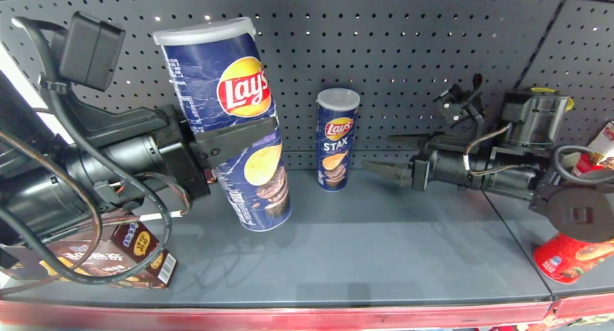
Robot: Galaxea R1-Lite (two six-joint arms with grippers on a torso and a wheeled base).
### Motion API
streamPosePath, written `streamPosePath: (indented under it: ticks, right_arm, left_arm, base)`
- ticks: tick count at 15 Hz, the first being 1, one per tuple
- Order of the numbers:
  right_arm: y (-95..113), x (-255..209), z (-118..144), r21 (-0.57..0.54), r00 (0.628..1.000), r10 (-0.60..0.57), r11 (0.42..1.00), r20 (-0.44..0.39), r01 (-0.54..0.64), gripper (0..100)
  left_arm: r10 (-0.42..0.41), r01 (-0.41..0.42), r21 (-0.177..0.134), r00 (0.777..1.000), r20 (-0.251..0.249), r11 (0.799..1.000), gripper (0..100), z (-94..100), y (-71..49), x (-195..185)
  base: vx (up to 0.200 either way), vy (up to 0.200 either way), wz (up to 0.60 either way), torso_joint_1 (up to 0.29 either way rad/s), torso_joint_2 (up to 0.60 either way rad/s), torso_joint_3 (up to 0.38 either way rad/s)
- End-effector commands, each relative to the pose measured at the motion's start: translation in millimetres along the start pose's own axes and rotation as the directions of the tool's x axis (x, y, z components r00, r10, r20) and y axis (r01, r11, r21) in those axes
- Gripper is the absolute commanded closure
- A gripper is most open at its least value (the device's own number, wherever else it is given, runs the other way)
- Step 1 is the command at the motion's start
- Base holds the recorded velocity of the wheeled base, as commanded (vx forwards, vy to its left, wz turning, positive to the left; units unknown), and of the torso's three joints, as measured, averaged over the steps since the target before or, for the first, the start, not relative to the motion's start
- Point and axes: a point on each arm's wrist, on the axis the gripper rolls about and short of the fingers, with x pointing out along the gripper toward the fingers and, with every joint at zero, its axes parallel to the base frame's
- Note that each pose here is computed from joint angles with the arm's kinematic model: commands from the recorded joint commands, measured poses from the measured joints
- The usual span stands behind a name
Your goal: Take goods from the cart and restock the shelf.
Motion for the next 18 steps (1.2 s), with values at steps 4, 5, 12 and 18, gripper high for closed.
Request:
streamPosePath:
  ticks: [4, 5, 12, 18]
  right_arm:
    - [-40.4, 20.0, -25.6, -0.079, 0.987, 0.150, 0.986, 0.055, -0.146, 0]
    - [-42.4, 24.3, -26.9, -0.084, 0.985, 0.159, 0.985, 0.060, -0.154, 0]
    - [-62.7, 63.4, -37.6, -0.105, 0.978, 0.193, 0.977, 0.084, -0.184, 0]
    - [-68.4, 86.7, -49.0, -0.104, 0.968, 0.233, 0.969, 0.090, -0.223, 0]
  left_arm:
    - [-0.003, 0.003, -0.012, 1.000, -0.020, 1.000, 100, -7.9, 5.3, 8.2]
    - [-0.003, 0.003, -0.014, 1.000, -0.022, 1.000, 100, -8.1, 5.6, 8.0]
    - [0.000, 0.000, -0.013, 1.000, -0.020, 1.000, 100, -7.1, 5.0, 7.2]
    - [0.003, -0.003, -0.016, 1.000, -0.020, 1.000, 100, -7.0, 5.1, 6.6]
  base:
    - [0.000, 0.000, 0.00, 0.000, 0.00, 0.000]
    - [0.000, 0.000, 0.00, 0.000, 0.00, 0.000]
    - [0.000, 0.000, 0.00, 0.000, 0.00, 0.000]
    - [0.000, 0.000, 0.00, 0.000, 0.00, 0.000]
